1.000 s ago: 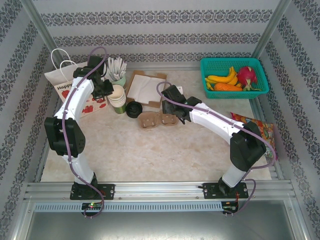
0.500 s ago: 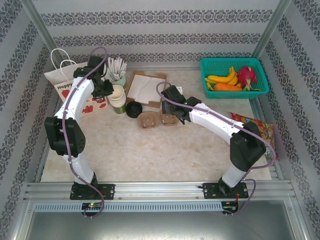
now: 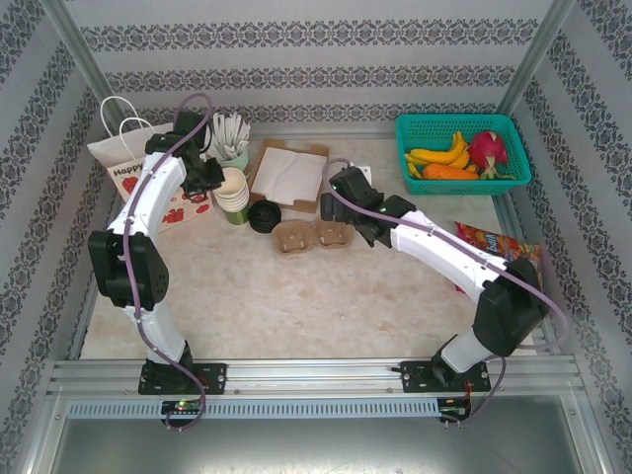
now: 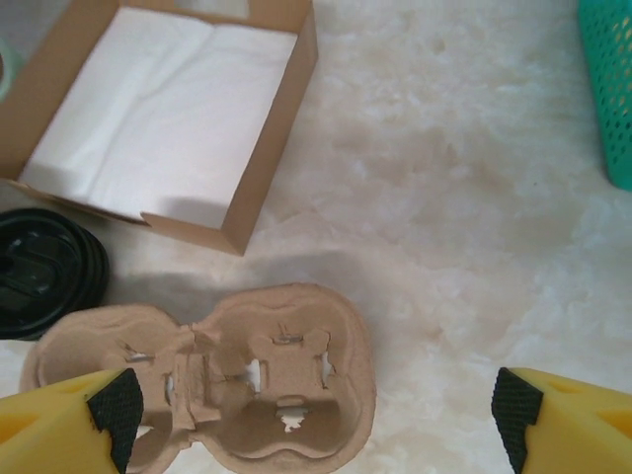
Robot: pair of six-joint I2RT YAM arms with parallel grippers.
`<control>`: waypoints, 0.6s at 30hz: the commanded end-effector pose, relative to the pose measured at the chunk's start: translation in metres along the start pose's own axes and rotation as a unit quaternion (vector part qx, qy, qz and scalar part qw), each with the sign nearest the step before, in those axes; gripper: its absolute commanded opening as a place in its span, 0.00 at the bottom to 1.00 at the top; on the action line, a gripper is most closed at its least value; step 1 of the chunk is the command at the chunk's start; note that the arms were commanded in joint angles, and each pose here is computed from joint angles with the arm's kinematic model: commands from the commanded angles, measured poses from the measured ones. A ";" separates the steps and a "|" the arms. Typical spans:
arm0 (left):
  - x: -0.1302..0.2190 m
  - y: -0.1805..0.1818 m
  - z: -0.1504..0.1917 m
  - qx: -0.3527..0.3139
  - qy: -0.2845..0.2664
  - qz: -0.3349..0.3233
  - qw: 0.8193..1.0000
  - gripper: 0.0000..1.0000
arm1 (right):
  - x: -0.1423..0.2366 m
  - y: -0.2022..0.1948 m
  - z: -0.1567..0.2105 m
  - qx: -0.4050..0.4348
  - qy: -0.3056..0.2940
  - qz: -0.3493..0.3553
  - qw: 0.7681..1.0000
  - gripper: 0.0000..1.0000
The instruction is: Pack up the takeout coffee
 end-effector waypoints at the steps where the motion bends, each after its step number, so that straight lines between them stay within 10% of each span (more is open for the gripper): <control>1: -0.019 0.012 0.017 -0.007 0.048 -0.021 0.999 0.14 | 0.012 -0.003 -0.008 -0.008 -0.032 0.003 0.999 0.94; 18: 0.026 -0.009 0.003 0.033 -0.011 0.079 0.996 0.00 | 0.030 0.012 -0.022 -0.015 -0.056 -0.057 0.997 0.94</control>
Point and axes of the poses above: each hand's point on the last joint's axis, 136 mm out from that joint toward the fingers, its own x axis back along the fingers, its own y axis along the line the jaws close on, z = x × y, the point moved 2 cm from there along x, back along the fingers, and after that the axes turned 4 degrees about x, right-handed, at the moved point
